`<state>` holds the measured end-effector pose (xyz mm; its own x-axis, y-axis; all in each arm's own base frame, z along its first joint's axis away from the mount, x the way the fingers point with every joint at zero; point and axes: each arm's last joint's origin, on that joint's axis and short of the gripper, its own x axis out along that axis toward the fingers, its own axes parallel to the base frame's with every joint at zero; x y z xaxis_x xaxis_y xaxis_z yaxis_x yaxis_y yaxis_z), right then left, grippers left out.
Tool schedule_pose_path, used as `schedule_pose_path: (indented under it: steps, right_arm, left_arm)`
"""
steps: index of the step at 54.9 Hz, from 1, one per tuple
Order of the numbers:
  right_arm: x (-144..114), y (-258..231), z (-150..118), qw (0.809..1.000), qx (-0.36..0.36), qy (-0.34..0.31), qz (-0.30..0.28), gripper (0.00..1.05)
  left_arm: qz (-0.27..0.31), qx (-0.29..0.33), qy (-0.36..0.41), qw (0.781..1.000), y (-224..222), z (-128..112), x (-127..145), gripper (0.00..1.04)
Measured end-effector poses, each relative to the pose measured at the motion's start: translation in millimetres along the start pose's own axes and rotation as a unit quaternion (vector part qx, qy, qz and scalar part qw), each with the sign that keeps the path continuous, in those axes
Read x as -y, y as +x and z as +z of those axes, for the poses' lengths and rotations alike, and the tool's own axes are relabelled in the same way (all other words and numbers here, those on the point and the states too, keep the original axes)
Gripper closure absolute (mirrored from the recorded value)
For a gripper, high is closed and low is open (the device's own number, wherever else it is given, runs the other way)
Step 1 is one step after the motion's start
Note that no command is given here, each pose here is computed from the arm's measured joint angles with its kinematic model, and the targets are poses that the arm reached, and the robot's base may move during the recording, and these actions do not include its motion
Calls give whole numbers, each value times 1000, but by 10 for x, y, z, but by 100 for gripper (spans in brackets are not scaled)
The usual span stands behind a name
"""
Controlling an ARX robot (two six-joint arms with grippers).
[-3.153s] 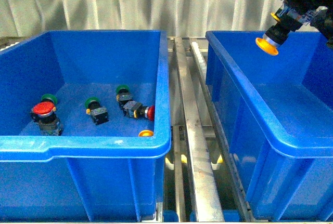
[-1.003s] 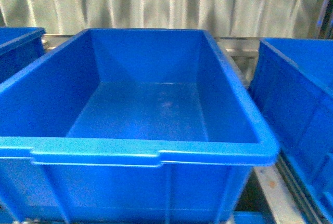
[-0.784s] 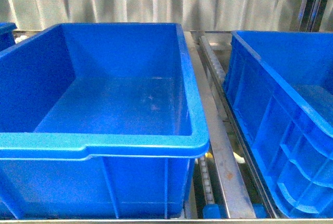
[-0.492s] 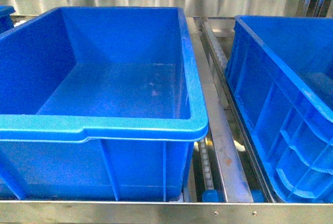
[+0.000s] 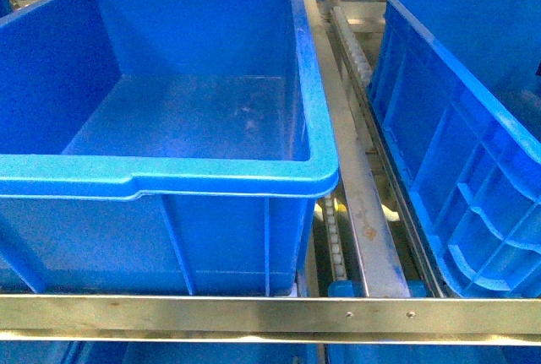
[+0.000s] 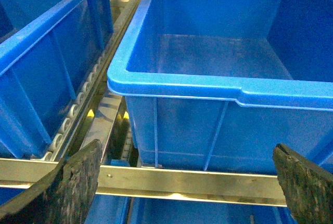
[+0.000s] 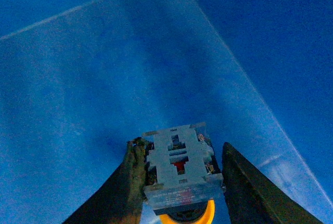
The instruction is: Pick red and yellow buttons and place in box
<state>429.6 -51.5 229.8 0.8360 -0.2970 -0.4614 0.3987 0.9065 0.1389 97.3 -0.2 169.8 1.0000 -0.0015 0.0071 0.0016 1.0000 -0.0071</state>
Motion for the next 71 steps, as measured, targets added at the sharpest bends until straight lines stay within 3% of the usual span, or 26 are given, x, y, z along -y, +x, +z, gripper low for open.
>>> schedule_pose_path:
  steps: [15, 22, 34, 51, 56, 58, 71]
  right_arm:
    - [26, 104, -62, 1000, -6, -11, -7, 19]
    - [25, -17, -44, 1000, 5, -11, -3, 5]
    - [-39, -524, 34, 999, 33, -17, 14, 6]
    - [-279, -1702, 24, 992, 104, 16, 74, 6]
    - [-329, -2029, -94, 971, 166, -16, 170, 18]
    - [-323, -2155, -167, 964, 191, -34, 183, 23]
    - [19, -2662, -868, 951, 218, -103, 194, 62]
  left_arm:
    - [0, 0, 0, 1000, 0, 0, 0, 8]
    - [0, 0, 0, 1000, 0, 0, 0, 8]
    - [0, 0, 0, 1000, 0, 0, 0, 8]
    - [0, 0, 0, 1000, 0, 0, 0, 8]
    - [0, 0, 0, 1000, 0, 0, 0, 8]
    - [0, 0, 0, 1000, 0, 0, 0, 8]
    - [0, 0, 0, 1000, 0, 0, 0, 8]
